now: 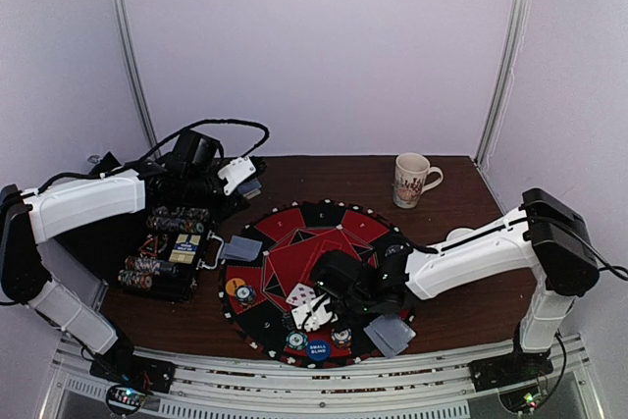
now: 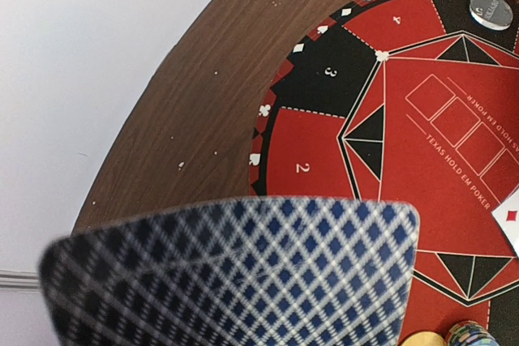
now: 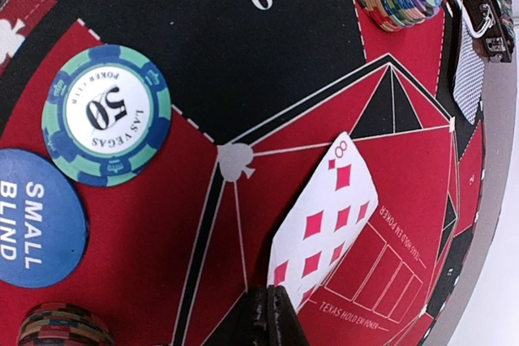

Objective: Distribute texas hold em gaming equipment
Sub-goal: Flop the poker card in the community card area.

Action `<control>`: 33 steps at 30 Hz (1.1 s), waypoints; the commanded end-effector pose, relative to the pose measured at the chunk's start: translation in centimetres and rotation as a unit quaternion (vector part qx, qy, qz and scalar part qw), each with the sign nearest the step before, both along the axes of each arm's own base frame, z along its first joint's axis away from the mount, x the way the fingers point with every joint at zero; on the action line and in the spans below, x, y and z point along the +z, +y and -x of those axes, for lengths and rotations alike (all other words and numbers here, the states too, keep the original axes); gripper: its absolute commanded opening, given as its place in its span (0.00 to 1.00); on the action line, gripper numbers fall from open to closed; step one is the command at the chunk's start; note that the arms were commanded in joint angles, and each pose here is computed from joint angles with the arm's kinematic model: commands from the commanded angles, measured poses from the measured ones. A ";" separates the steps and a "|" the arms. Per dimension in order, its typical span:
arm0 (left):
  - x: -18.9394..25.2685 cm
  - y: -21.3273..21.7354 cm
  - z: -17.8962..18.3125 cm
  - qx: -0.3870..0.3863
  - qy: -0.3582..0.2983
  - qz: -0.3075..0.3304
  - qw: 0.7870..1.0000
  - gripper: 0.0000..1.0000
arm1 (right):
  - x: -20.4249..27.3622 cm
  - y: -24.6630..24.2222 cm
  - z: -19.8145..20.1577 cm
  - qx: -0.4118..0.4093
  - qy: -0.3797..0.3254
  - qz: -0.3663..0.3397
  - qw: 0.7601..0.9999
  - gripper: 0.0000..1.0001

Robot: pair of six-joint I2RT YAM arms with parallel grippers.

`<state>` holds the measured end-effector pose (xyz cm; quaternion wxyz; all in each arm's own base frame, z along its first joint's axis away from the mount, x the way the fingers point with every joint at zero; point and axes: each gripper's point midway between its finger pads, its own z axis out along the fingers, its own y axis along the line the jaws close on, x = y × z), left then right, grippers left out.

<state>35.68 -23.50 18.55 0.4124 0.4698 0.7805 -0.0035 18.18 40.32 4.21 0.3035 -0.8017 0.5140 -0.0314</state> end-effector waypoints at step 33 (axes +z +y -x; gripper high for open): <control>0.6 -3.0 3.7 -0.124 0.011 0.033 0.992 0.38 | 21.9 0.5 -15.1 -0.369 0.478 -0.445 0.661 1.00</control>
